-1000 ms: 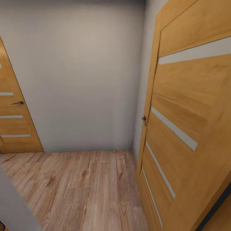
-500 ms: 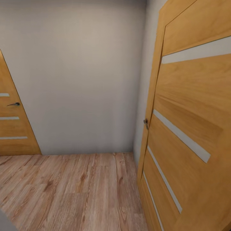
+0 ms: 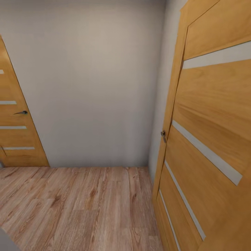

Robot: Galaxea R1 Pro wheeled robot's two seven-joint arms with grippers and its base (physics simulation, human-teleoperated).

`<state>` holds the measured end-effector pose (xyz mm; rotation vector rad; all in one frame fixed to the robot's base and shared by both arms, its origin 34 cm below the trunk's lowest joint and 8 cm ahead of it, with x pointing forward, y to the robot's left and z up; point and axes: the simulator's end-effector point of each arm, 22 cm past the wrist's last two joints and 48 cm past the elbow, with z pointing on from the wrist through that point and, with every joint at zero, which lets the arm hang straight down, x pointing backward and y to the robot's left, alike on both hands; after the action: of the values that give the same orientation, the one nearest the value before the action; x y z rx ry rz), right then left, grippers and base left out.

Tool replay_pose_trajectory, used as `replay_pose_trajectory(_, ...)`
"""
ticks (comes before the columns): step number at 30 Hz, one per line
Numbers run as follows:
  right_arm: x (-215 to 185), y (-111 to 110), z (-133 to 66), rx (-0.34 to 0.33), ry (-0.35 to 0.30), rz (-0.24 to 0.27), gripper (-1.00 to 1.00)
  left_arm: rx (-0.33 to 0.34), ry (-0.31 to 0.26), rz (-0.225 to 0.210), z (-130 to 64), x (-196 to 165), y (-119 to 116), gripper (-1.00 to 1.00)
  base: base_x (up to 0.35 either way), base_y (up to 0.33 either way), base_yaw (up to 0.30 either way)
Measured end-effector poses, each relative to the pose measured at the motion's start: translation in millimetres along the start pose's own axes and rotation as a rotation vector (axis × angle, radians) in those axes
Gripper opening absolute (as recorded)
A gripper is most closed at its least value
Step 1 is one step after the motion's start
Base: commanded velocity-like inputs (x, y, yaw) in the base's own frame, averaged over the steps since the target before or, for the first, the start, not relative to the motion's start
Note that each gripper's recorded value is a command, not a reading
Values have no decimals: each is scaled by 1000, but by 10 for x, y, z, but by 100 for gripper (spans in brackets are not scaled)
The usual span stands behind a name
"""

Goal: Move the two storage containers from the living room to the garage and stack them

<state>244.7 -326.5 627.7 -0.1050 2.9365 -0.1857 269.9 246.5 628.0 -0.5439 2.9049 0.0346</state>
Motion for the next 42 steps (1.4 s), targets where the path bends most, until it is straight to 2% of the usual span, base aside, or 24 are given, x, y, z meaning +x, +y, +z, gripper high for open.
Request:
replay_pose_trajectory(10,5,0,-1,0,1,0,100,2,0,3,-2,7,-12,100,76,0,6)
replay_pose_trajectory(16,5,6,-2,-1,1,0,100,2,0,6,-3,5,-10,100,303,0,0)
replay_pose_trajectory(20,14,2,-2,-2,2,-19,100,1,-1,5,-2,1,-3,100,319,0,0)
replay_pose_trajectory(23,18,28,-3,-7,4,4,100,1,0,5,-2,3,-1,100,321,0,0)
replay_pose_trajectory(42,16,10,-3,-5,3,5,100,1,-1,4,-2,0,-2,100,321,0,25)
